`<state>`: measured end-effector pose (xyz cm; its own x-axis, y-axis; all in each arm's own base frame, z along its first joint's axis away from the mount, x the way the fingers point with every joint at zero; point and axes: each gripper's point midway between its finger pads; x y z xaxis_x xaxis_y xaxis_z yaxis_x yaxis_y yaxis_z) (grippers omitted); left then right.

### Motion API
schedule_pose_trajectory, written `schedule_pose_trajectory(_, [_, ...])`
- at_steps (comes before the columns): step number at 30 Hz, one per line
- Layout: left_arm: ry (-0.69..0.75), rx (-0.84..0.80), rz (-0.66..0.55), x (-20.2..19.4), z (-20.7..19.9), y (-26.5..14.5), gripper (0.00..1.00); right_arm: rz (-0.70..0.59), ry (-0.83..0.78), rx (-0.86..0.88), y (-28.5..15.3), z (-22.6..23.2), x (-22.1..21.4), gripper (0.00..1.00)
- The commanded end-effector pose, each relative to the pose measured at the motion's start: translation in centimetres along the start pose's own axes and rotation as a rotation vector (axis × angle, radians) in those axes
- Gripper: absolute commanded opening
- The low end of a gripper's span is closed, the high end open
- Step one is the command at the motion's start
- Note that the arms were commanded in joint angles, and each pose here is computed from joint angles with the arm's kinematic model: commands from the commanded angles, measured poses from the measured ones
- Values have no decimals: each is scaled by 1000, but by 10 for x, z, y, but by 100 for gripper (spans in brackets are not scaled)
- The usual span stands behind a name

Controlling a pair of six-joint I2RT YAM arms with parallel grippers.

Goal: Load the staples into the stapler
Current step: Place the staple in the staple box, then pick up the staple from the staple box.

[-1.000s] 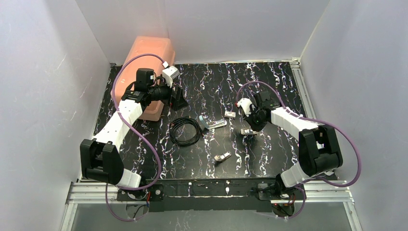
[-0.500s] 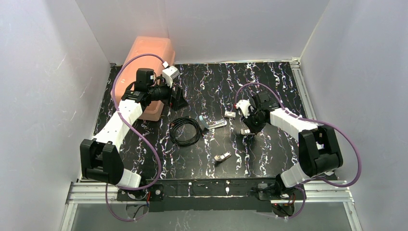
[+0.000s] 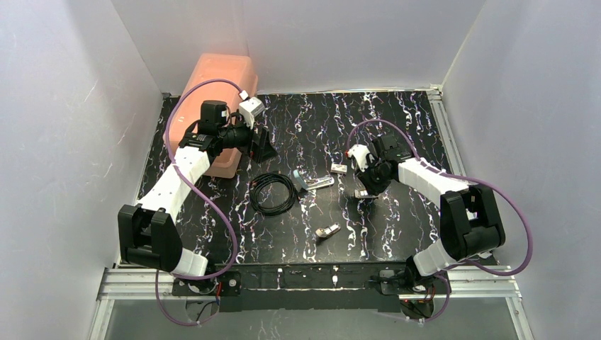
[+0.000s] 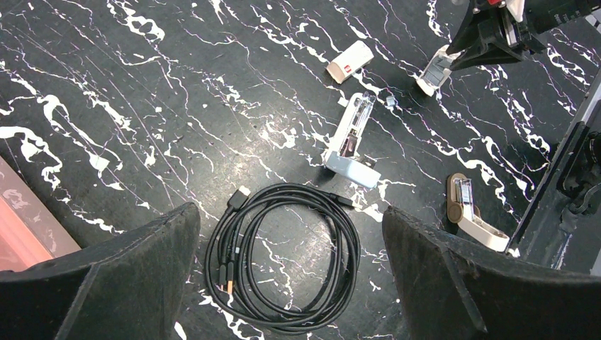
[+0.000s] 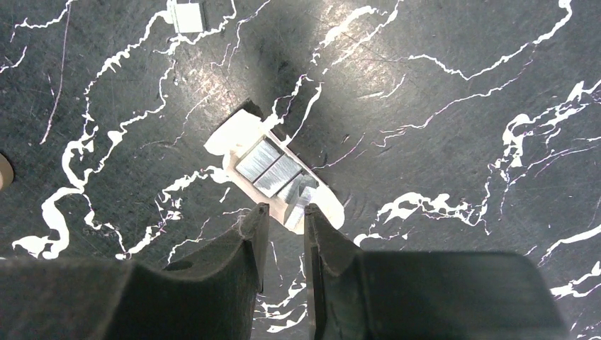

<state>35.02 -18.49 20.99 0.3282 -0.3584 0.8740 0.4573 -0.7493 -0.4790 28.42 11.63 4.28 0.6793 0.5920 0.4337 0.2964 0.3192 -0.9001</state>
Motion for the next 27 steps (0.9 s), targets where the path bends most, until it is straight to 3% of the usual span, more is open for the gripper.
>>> schedule_pose_trajectory(1, [14, -22, -11, 2, -6, -6, 98, -29, 36, 9, -6, -1, 14, 33])
schedule_pose_trajectory(27, [11, -24, -8, 2, -6, -4, 98, -16, 44, 68, 0, 9, 10, 32])
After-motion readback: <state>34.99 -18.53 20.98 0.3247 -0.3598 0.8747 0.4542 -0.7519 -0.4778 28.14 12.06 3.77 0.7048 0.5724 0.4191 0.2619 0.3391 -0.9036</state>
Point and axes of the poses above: each gripper's point midway between its finger pads, its own y axis out along the fingers, its own z axis along the line the jaws close on, x = y × z, and after that the axes turned 10 degrees about y, right-handed
